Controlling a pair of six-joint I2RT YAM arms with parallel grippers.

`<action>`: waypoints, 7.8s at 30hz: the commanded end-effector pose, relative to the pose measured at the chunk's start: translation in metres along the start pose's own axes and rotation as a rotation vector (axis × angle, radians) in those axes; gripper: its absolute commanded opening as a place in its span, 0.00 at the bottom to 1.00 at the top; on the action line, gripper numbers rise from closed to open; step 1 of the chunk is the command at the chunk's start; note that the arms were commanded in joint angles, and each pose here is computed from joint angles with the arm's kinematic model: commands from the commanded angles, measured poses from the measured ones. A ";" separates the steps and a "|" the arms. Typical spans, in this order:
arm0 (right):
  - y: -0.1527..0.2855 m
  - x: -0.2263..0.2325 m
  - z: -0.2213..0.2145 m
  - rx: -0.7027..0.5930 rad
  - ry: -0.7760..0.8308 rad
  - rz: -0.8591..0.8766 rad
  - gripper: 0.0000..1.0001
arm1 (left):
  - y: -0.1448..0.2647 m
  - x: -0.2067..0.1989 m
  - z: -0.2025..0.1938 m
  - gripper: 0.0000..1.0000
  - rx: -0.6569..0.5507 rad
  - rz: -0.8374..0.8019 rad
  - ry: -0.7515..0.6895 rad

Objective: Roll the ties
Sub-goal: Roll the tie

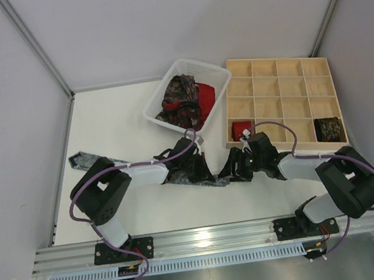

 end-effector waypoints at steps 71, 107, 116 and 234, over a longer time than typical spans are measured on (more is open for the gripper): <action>0.023 0.050 -0.031 0.088 0.103 -0.399 0.00 | -0.016 -0.036 -0.013 0.02 0.086 -0.101 -0.051; -0.021 0.050 -0.032 0.190 0.170 -0.577 0.00 | 0.022 -0.009 -0.009 0.08 -0.033 0.165 -0.122; -0.029 0.057 -0.029 0.215 0.186 -0.570 0.00 | 0.012 0.015 -0.015 0.06 0.003 0.188 -0.085; -0.025 0.041 -0.020 0.145 0.142 -0.084 0.00 | 0.051 -0.001 -0.011 0.01 -0.067 0.147 -0.086</action>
Point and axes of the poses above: each gripper's point midway between its finger pads, its own y axis back along the fingers, its own x axis along the line the jaws close on, z = x × y, the point moved 10 cm from there along y, back along the fingers, and after that the axes turned 1 degree about -y, right-handed, at the moved point
